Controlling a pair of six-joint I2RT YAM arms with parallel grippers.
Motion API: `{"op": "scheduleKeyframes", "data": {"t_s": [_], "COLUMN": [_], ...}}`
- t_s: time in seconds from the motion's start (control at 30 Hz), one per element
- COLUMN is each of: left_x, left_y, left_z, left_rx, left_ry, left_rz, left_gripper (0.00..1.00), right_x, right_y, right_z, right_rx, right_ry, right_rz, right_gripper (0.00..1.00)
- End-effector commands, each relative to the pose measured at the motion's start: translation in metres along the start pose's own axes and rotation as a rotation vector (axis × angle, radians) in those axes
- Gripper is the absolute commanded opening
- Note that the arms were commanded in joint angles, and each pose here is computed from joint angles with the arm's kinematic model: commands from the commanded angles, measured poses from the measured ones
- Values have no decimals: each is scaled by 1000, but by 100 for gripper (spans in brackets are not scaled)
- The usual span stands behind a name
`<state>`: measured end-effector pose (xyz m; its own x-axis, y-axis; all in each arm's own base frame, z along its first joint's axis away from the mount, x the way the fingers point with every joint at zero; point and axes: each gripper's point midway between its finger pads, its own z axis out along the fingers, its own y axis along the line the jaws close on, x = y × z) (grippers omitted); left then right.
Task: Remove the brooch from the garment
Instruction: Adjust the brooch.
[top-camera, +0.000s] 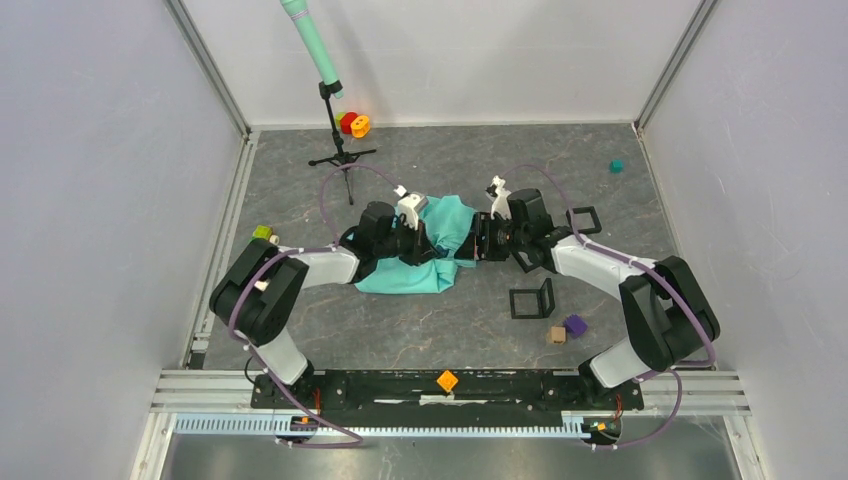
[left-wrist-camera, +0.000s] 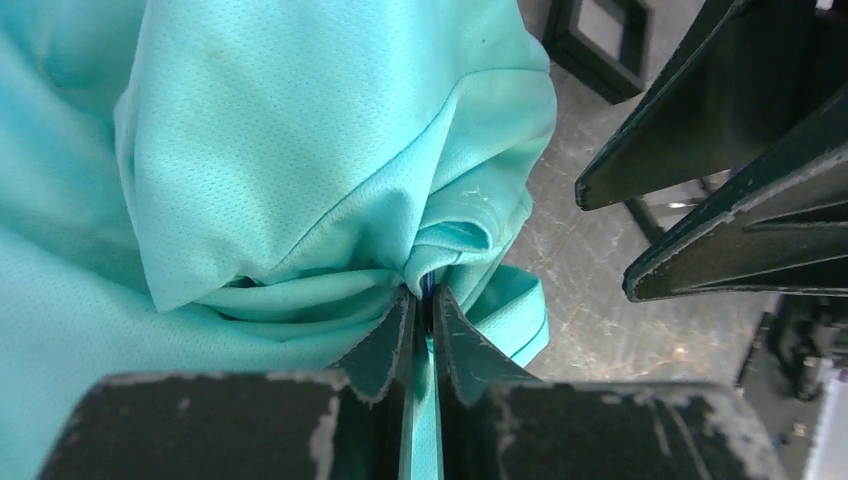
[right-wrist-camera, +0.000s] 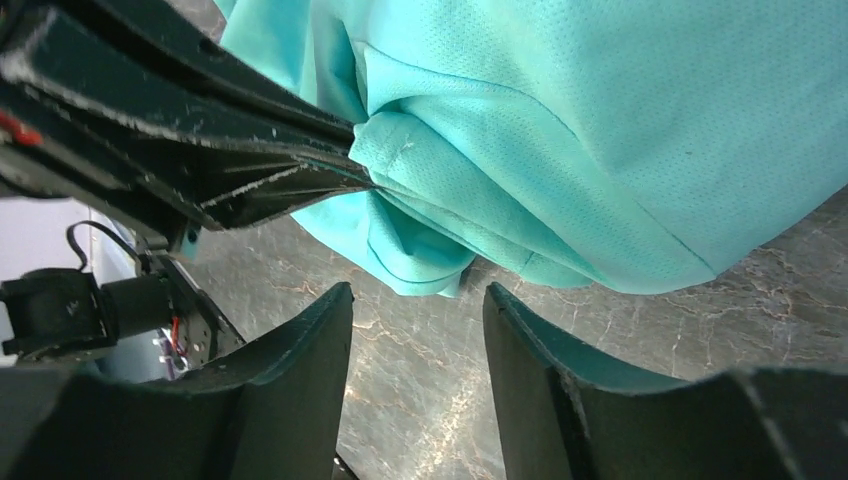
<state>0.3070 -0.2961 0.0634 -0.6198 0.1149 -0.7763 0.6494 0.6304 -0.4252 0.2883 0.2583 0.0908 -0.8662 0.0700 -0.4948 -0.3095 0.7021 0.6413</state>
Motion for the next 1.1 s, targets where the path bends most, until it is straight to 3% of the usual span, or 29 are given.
{"op": "scheduleKeyframes", "data": {"t_s": [0.0,0.3,0.43,0.6,0.77,0.87,1.0,1.07], "left_x": [-10,-14,-16,-16,-18,-24,-28,-29], "left_y": [-30,-54,-55,-56,-68,-76,-81,-81], "left_z": [-3,-10,-14,-15,-18,-23,-29,-28], "left_rx": [212,349,345,360,440,479,493,498], "left_ry": [4,37,30,28,25,3,-35,-36], "left_rz": [-123,-176,-145,-140,-135,-119,-94,-105], "left_gripper": [14,15,15,15,15,14,14,14], "right_x": [-7,-20,-27,-32,-40,-46,-53,-51], "right_y": [10,25,22,8,-2,-5,-7,-11], "right_z": [1,20,21,16,8,9,14,17], "right_rx": [-39,-145,-150,-125,-139,-133,-124,-112], "right_ry": [-5,-34,-53,-61,-78,-86,-80,-62], "right_rz": [-169,-222,-221,-216,-207,-188,-177,-173], "right_gripper": [54,52,55,69,71,65,46,44]}}
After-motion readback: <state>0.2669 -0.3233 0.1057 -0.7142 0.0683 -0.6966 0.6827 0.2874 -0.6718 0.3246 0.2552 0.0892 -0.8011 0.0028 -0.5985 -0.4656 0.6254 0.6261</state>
